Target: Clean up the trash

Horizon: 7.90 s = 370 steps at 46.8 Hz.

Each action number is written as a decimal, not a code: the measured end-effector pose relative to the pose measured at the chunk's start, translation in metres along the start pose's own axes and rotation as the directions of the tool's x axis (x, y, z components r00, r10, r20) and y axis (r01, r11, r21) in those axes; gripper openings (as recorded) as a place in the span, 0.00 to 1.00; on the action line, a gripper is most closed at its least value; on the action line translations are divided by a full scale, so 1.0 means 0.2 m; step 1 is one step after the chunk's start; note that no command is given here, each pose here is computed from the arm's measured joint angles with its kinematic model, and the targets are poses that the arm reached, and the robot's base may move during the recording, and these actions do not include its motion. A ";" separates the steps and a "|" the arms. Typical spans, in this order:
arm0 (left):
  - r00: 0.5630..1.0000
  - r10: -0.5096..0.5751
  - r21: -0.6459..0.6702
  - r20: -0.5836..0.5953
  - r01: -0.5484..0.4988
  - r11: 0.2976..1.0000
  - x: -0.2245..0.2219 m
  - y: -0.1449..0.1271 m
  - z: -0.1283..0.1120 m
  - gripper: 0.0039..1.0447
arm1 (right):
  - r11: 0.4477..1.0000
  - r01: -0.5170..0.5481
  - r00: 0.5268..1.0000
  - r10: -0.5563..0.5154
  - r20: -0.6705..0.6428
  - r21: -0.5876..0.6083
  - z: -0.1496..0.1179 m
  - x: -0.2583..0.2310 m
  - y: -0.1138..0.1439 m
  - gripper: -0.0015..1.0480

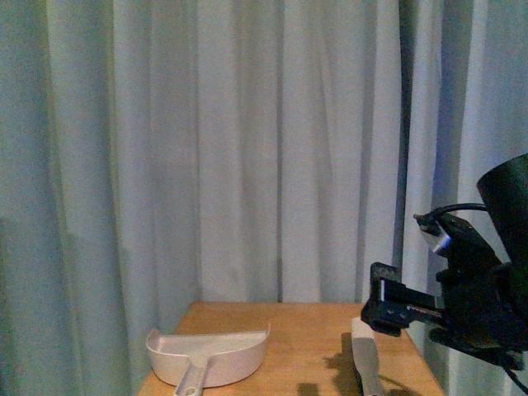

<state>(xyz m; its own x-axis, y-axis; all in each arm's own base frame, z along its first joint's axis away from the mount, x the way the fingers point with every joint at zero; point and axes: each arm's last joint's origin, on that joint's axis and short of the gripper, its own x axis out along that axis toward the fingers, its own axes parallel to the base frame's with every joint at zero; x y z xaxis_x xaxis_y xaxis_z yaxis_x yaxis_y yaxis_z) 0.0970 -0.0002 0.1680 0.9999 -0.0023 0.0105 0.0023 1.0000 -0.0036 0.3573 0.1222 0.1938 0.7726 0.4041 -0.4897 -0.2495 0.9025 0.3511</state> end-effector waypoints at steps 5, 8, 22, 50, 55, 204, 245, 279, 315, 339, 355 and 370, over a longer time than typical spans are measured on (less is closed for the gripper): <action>1.000 0.000 0.000 0.000 0.000 1.000 0.00 0.00 0.00 0.93 | 0.998 -0.022 1.000 0.021 0.016 0.051 0.03 0.06 0.04 0.93; 1.000 0.000 0.000 0.000 0.000 1.000 0.00 0.00 0.00 0.93 | 0.998 -0.003 1.000 0.002 0.013 0.055 0.03 0.09 0.05 0.93; 1.000 0.000 0.000 0.000 0.000 1.000 0.00 0.00 0.00 0.93 | 0.989 0.145 0.983 -0.145 -0.114 -0.010 -0.03 0.22 0.01 0.93; 1.000 0.000 0.000 0.000 0.000 1.000 0.00 0.00 0.00 0.93 | 0.976 0.219 0.953 -0.217 -0.212 -0.015 -0.09 0.47 -0.01 0.93; 1.000 0.000 0.000 0.000 0.000 1.000 0.00 0.00 0.00 0.93 | 0.974 0.226 0.948 -0.225 -0.227 -0.019 -0.11 0.52 -0.01 0.93; 0.765 -0.159 0.065 -0.624 0.254 0.965 1.72 -0.74 0.00 0.93 | 0.970 0.041 0.760 0.126 0.637 -0.241 -0.30 -1.21 -0.02 0.18; 0.675 -0.095 0.089 -0.732 0.233 0.968 1.94 -0.70 -0.38 0.93 | 0.970 0.041 0.760 0.126 0.637 -0.241 -0.30 -1.21 -0.02 0.18; 0.638 -0.081 0.084 -0.766 0.224 0.971 2.00 -0.68 -0.51 0.40 | 0.970 0.041 0.760 0.126 0.637 -0.241 -0.30 -1.21 -0.02 0.18; 0.821 -0.138 0.028 -0.554 0.185 0.982 1.59 -0.45 0.05 0.23 | 0.970 0.041 0.760 0.126 0.637 -0.241 -0.30 -1.21 -0.02 0.18; 0.938 -0.112 0.151 -0.328 0.169 0.974 0.70 -0.31 0.31 0.22 | 0.970 0.041 0.760 0.126 0.638 -0.241 -0.30 -1.21 -0.02 0.18; 0.967 -0.075 0.187 -0.242 0.122 0.975 0.37 -0.21 0.30 0.22 | 0.970 0.041 0.760 0.126 0.638 -0.241 -0.30 -1.21 -0.02 0.18; 0.989 -0.043 0.171 -0.140 0.067 0.983 0.22 -0.14 0.31 0.22 | 0.970 0.041 0.760 0.126 0.637 -0.241 -0.30 -1.21 -0.02 0.18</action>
<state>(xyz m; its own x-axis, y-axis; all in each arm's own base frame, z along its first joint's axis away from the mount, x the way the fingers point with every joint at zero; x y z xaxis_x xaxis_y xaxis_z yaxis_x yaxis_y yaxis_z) 0.1411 -0.0287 0.2315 0.9905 -0.0456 -0.1298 0.0673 0.9834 0.1682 0.1359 0.0290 0.2633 0.9279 0.3261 0.1807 -0.3510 0.9276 0.1282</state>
